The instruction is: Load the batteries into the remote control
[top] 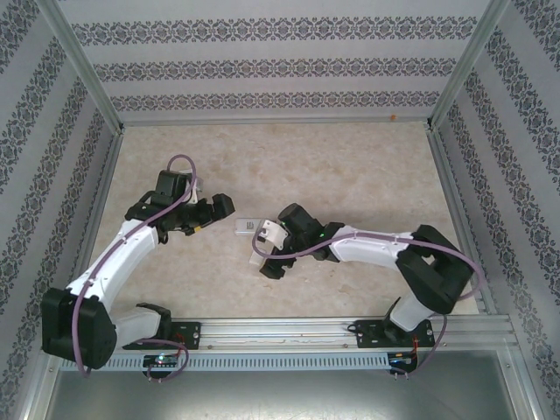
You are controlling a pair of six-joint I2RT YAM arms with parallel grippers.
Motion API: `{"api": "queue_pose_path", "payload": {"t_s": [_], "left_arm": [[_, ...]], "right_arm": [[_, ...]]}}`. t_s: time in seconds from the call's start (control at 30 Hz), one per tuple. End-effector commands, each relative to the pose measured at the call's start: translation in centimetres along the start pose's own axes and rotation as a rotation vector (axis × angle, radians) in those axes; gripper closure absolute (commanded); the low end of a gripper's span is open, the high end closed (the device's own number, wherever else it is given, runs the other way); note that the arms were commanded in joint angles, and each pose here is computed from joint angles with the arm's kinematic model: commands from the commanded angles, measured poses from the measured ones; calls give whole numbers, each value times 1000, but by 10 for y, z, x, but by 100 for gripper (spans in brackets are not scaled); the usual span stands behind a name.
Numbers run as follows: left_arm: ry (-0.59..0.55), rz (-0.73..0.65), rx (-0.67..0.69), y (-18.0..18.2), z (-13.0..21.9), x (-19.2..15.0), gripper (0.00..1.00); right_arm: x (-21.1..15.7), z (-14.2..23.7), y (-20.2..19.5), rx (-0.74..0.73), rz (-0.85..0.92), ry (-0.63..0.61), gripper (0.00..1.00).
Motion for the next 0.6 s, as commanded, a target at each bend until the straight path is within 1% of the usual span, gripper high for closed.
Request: {"api": "queue_pose_path", "payload": {"t_s": [0.0,0.2,0.4,0.57], "left_arm": [[1,-87,-106,-16,5,10,0],[23,-56,-124,-8,4,12,0],[-13,-11,-128,2,11,23,0],[2,13,-115,8,6,27,0]], "right_arm": [[27,-10,-2,-8,79,-112,2],[23,-26,-5,28,45,-114,2],[14,-36,-5,44,21,-97,2],[3,-42,2,97,21,-60,8]]}}
Point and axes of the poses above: each hand's point on the last joint's axis, 136 mm out from that joint toward the fingers, its own z axis back along the fingers, its own y axis along the line the jaws close on, x = y × z, the point moved 4 cm from there along z, back along the fingers, and after that the axes turned 5 degrees about -z, right-handed, at the moved point
